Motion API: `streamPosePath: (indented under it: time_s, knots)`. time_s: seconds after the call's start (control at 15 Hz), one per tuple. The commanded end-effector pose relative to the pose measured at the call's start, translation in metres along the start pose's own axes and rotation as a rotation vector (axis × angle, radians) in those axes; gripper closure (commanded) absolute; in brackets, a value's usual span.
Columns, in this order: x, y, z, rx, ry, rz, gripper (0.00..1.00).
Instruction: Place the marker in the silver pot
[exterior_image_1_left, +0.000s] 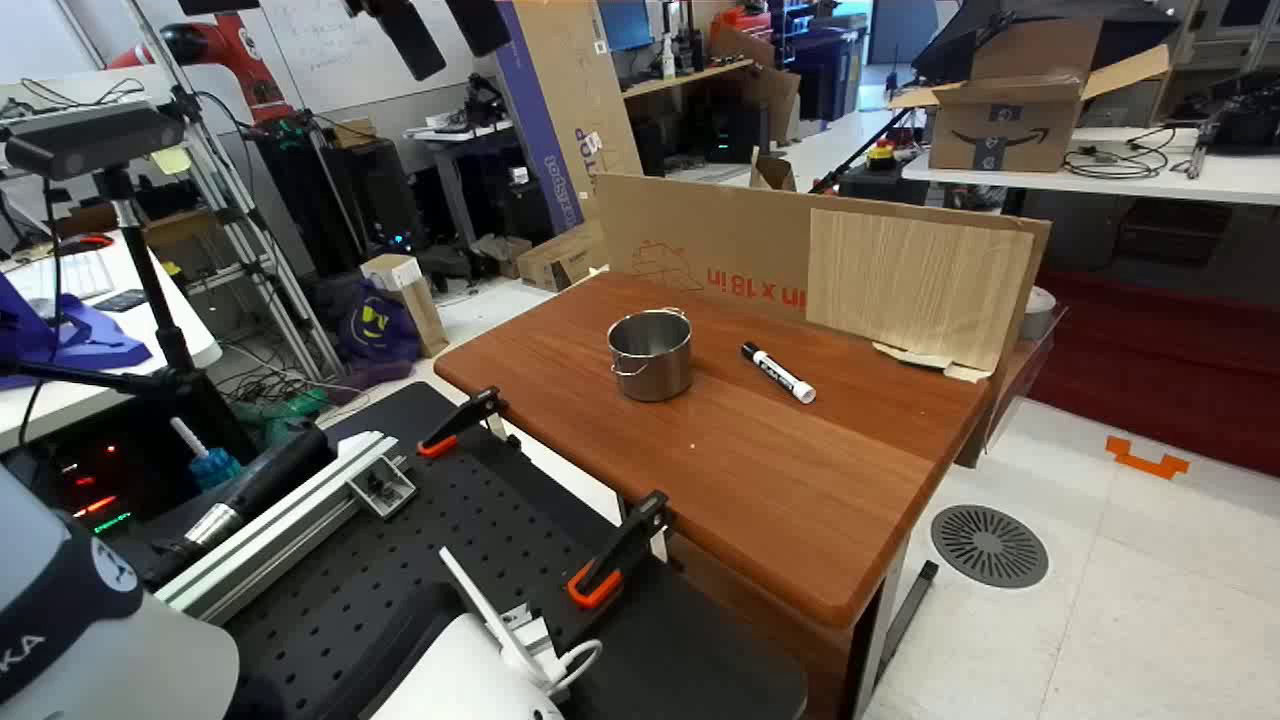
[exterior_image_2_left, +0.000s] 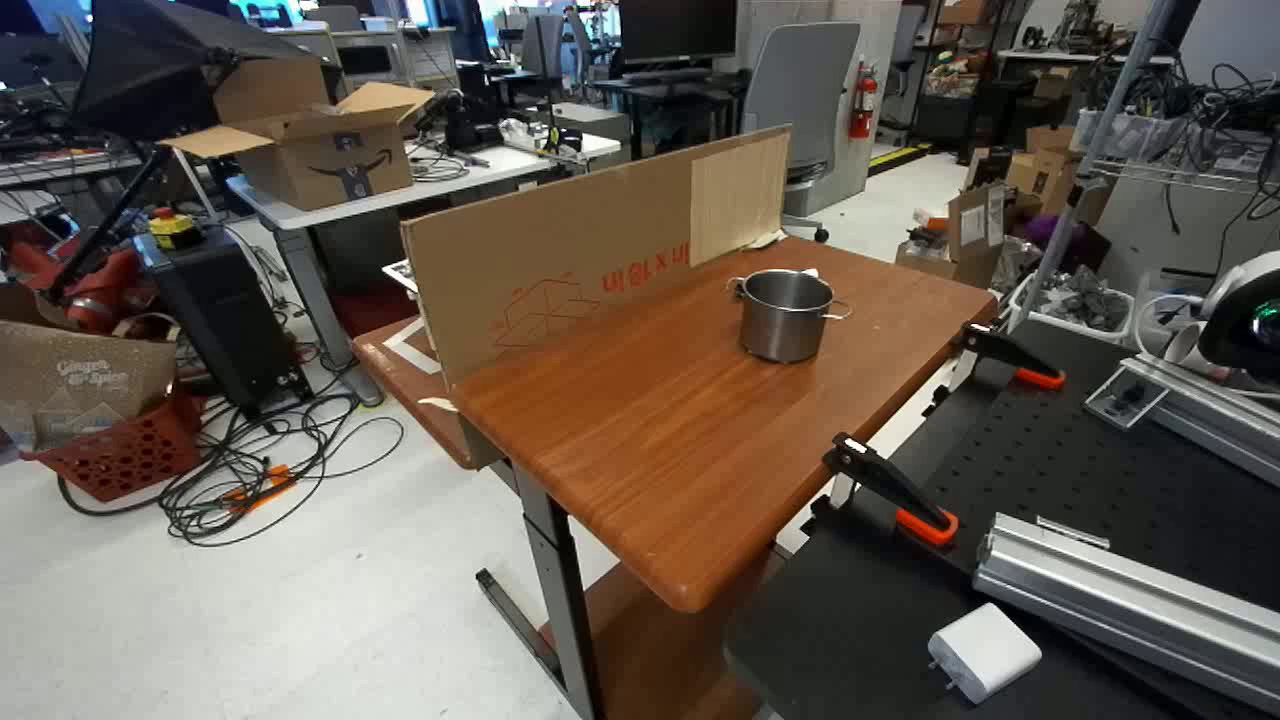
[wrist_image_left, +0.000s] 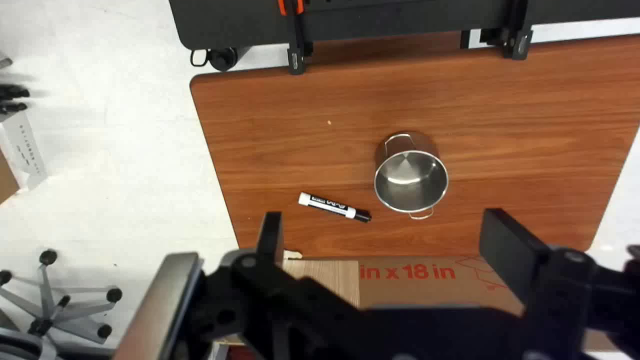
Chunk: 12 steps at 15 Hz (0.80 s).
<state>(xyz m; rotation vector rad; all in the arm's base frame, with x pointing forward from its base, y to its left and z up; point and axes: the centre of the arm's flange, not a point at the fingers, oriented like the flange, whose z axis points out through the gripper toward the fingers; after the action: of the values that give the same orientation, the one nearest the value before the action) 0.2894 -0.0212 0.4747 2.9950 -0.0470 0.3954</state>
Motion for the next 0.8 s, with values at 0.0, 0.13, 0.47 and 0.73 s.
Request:
streamPosePath:
  time_s: [0.0, 0.13, 0.47, 0.73]
  knots:
    - [-0.0027, -0.0006, 0.0056, 0.000, -0.014, -0.001, 0.00]
    - [-0.0045, -0.0011, 0.0102, 0.001, -0.025, -0.002, 0.00]
    - [-0.0042, -0.0011, 0.0097, 0.001, -0.024, -0.002, 0.00]
    - [-0.0042, -0.0011, 0.0097, 0.001, -0.024, -0.002, 0.00]
